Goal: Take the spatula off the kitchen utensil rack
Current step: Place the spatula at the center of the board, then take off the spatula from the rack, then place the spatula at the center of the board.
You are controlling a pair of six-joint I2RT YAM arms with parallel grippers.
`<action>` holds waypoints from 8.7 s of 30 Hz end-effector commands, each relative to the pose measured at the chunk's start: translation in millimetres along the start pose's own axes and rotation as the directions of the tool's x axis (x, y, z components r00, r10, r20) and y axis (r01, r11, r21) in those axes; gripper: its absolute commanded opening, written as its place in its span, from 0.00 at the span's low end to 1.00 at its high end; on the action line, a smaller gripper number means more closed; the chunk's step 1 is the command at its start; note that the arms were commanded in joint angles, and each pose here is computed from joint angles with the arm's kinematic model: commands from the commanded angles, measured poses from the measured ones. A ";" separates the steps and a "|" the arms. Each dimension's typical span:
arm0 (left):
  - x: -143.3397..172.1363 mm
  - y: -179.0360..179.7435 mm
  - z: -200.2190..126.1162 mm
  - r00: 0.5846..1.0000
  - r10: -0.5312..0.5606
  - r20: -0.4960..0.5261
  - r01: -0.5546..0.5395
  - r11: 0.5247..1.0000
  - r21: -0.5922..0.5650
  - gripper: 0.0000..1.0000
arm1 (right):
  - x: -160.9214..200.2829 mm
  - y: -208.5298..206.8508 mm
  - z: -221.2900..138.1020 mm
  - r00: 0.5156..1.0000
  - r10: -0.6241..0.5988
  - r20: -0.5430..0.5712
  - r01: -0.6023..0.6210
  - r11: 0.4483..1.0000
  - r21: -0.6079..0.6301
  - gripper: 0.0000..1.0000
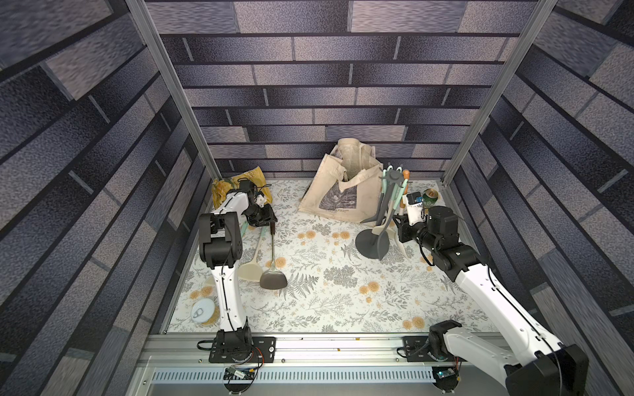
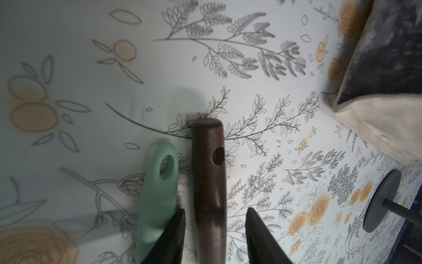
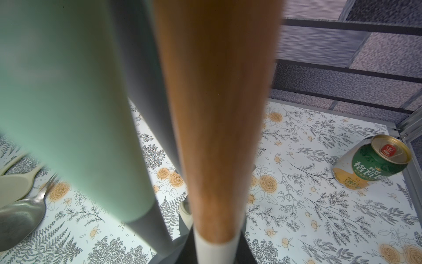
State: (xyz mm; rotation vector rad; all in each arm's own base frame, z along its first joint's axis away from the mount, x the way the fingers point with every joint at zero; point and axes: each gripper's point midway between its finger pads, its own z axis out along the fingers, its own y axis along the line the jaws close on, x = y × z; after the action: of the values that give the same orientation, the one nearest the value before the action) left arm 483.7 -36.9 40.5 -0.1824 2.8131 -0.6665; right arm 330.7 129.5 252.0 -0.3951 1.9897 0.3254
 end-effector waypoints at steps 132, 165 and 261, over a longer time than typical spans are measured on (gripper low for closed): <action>201.6 -516.2 -177.4 0.306 0.427 0.851 -0.947 0.232 0.223 0.04 | 2.9 -18.2 -31.5 0.996 -0.028 -0.081 0.038 0.991 0.126 0.00; 224.1 -516.5 -215.0 0.322 0.415 0.851 -0.947 0.153 0.284 0.04 | 7.8 -16.2 -27.0 0.997 -0.017 -0.081 0.026 0.993 0.113 0.00; 70.4 -178.2 -70.6 0.896 0.199 0.398 -0.376 0.816 0.439 0.00 | 12.1 -16.0 -25.1 0.995 -0.016 -0.096 0.026 0.994 0.110 0.00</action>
State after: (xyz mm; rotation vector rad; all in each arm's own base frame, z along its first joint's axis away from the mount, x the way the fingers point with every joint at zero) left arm 404.1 -182.2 174.0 0.2643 2.1820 -1.1456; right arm 313.8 104.6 258.3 -0.3707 2.0629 0.1881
